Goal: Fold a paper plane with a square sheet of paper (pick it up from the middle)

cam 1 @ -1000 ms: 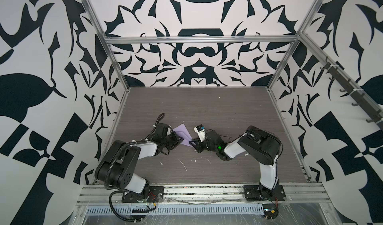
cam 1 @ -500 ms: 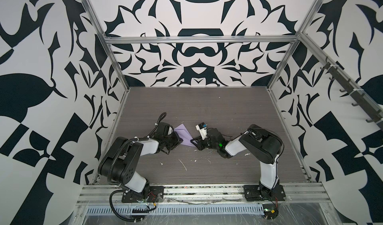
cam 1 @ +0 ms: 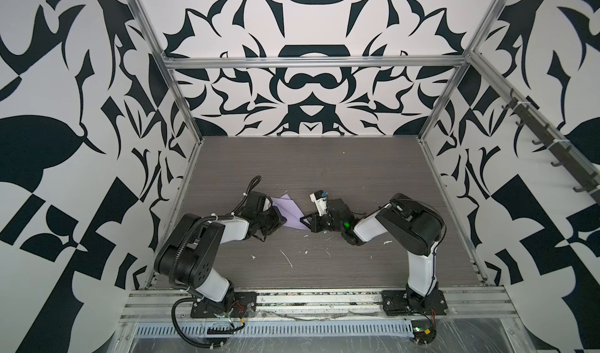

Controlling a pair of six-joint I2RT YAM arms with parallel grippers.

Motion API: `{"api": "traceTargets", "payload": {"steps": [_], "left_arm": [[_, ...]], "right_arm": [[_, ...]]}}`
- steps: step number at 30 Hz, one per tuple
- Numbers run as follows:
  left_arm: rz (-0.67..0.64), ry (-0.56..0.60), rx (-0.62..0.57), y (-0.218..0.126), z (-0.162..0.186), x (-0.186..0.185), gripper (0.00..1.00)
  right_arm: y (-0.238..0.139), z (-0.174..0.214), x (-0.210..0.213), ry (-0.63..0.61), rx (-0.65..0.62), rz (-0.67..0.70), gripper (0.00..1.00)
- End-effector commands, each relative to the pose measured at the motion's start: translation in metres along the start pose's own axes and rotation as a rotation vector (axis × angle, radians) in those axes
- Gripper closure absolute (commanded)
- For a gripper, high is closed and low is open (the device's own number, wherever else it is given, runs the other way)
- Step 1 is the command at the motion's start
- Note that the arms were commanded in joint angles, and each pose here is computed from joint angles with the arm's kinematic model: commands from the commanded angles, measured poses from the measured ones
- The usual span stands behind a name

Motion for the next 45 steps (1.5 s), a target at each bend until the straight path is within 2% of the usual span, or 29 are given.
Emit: {"api": "traceTargets", "payload": {"steps": [1, 6, 15, 28, 36, 45], "left_arm": [[-0.054, -0.014, 0.026, 0.004, 0.004, 0.010, 0.93], [-0.063, -0.020, 0.031, 0.004, 0.003, 0.010, 0.94], [-0.079, -0.028, 0.036, 0.004, 0.004, 0.012, 0.95], [-0.081, -0.030, 0.039, 0.006, 0.003, 0.012, 0.95], [-0.082, -0.031, 0.041, 0.006, 0.004, 0.012, 0.95], [-0.081, -0.030, 0.043, 0.006, 0.004, 0.012, 0.95]], "right_arm": [[-0.003, -0.013, 0.017, -0.077, 0.029, 0.008, 0.82], [-0.008, -0.013, 0.022, -0.196, 0.098, 0.092, 0.77], [-0.021, -0.012, 0.033, -0.417, 0.091, 0.172, 0.72], [-0.022, -0.002, 0.030, -0.468, 0.074, 0.258, 0.73], [-0.019, 0.001, 0.026, -0.453, 0.073, 0.259, 0.83], [-0.013, 0.005, 0.026, -0.386, 0.085, 0.213, 0.89]]}}
Point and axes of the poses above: each gripper's point midway between its finger pads, its own y axis out along the fingers, its own x axis along the line the jaws close on, z = x × y, the point moved 4 cm from there along -y, back along the fingers, and after that the axes turned 11 degrees about y, right-handed, at the moved point
